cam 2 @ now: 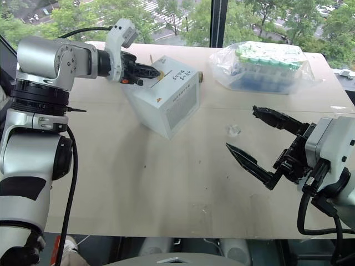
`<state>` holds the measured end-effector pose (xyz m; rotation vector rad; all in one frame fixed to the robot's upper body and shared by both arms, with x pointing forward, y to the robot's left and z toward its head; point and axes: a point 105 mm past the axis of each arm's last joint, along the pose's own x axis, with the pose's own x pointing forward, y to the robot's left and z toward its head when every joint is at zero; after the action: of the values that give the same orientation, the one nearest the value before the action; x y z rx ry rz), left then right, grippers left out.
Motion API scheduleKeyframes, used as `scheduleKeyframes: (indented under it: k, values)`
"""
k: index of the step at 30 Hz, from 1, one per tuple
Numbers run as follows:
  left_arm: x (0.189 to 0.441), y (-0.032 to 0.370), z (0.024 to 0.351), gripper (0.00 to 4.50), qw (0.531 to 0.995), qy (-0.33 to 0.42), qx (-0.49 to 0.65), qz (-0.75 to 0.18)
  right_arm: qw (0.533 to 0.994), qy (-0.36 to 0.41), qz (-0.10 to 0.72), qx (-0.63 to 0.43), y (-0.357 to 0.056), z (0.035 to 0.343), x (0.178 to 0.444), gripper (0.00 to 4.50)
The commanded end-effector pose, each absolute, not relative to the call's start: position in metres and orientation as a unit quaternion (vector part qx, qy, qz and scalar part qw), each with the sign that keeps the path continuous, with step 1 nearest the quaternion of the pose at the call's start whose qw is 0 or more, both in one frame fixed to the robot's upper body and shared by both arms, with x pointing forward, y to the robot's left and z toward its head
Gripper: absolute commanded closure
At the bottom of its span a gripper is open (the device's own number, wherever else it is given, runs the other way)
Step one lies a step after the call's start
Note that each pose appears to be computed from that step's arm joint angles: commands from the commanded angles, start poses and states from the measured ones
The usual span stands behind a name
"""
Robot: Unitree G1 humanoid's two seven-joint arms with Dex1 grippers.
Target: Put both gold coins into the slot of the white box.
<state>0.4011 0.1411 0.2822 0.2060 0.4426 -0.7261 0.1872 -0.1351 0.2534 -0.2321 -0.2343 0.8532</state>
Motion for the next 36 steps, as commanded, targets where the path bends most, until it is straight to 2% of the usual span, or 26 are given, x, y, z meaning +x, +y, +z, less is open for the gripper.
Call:
scheduleKeyframes:
  k: [1,12,14,15,18,20,22,25,27,29,31,33,36]
  values:
    - [0.399,0.139,0.287,4.50,0.908,0.196,0.136,-0.343,0.894,-0.124,0.412,-0.123,-0.136,0.257,0.184,0.05]
    - [0.385,0.121,0.286,4.50,0.907,0.176,0.191,-0.331,0.896,-0.123,0.407,-0.128,-0.147,0.255,0.183,0.05]
    - [0.383,0.119,0.291,3.89,0.911,0.167,0.180,-0.331,0.896,-0.123,0.408,-0.128,-0.147,0.255,0.184,0.00]
    - [0.383,0.119,0.296,3.74,0.915,0.154,0.171,-0.330,0.896,-0.122,0.408,-0.128,-0.147,0.255,0.184,0.00]
    - [0.385,0.122,0.319,2.31,0.928,0.111,0.107,-0.339,0.896,-0.121,0.408,-0.128,-0.146,0.255,0.186,0.00]
    - [0.387,0.124,0.338,1.52,0.934,0.067,0.046,-0.348,0.896,-0.120,0.408,-0.129,-0.146,0.255,0.187,0.00]
    - [0.383,0.126,0.368,1.52,0.927,-0.023,-0.025,-0.374,0.900,-0.116,0.399,-0.131,-0.147,0.254,0.189,0.00]
    - [0.370,0.121,0.387,1.52,0.903,-0.076,-0.086,-0.413,0.909,-0.106,0.383,-0.129,-0.150,0.250,0.194,0.00]
    - [0.344,0.104,0.381,1.52,0.867,-0.100,-0.086,-0.481,0.917,-0.093,0.370,-0.120,-0.154,0.244,0.194,0.00]
    - [0.313,0.088,0.357,1.52,0.831,-0.106,-0.054,-0.544,0.924,-0.075,0.357,-0.114,-0.157,0.234,0.195,0.00]
    - [0.290,0.077,0.330,1.52,0.800,-0.082,-0.031,-0.593,0.927,-0.060,0.355,-0.108,-0.158,0.225,0.194,0.00]
    - [0.272,0.075,0.302,1.52,0.778,-0.052,-0.001,-0.626,0.929,-0.045,0.351,-0.103,-0.160,0.217,0.190,0.00]
    - [0.259,0.083,0.266,1.52,0.774,-0.012,0.011,-0.632,0.935,-0.014,0.337,-0.107,-0.170,0.201,0.180,0.00]
